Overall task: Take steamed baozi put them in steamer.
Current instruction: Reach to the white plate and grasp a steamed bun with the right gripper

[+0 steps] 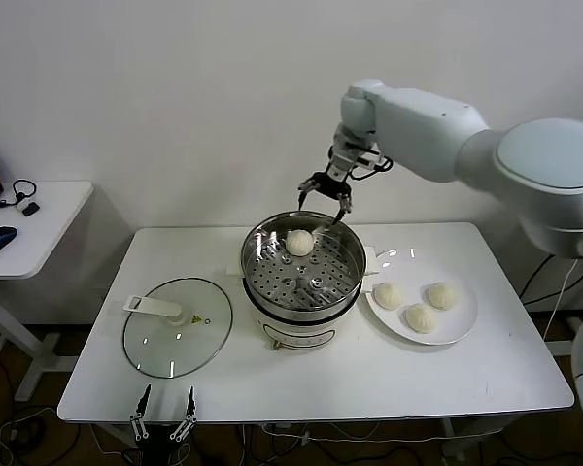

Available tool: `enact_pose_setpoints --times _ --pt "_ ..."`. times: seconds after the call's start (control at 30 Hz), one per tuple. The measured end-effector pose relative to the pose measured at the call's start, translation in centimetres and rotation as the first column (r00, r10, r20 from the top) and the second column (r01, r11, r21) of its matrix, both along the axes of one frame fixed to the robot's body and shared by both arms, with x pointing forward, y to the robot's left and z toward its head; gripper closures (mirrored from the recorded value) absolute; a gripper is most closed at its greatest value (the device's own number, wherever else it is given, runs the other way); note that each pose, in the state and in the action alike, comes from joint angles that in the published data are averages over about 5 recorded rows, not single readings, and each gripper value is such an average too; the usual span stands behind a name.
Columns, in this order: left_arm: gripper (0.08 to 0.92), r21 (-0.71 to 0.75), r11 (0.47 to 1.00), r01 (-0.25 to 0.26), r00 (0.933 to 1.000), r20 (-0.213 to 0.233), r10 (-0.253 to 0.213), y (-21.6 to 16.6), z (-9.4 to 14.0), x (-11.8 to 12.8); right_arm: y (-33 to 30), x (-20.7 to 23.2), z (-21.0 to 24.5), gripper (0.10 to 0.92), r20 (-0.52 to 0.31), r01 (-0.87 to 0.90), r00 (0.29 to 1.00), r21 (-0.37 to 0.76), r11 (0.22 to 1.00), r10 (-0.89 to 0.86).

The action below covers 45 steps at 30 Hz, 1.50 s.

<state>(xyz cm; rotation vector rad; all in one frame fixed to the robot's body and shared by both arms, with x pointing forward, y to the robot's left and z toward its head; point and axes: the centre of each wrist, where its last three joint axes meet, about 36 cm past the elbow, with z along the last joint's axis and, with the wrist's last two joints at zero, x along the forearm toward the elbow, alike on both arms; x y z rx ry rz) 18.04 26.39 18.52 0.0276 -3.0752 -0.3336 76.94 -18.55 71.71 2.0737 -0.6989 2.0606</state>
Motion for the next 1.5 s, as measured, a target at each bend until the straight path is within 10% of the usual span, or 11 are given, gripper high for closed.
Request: enact_pose_setpoints --times 0.33,0.73,1.5 --pt "0.177 0.002 1.000 0.010 0.9999 0.005 -0.010 -0.2 0.1 0.2 -7.6 -2.6 -1.2 0.200 -0.083 0.272 0.959 -0.012 0.962 -0.272" --pt "0.177 0.006 1.000 0.006 1.0000 0.007 -0.006 0.0 0.3 0.2 -12.4 -5.5 -6.9 0.200 -0.061 0.713 0.690 -0.114 0.692 -0.721" --pt "0.177 0.009 1.000 -0.010 0.9999 -0.012 0.010 0.4 -0.2 -0.1 -12.5 -6.3 -20.3 0.200 -0.081 0.852 0.472 -0.214 0.478 -0.878"
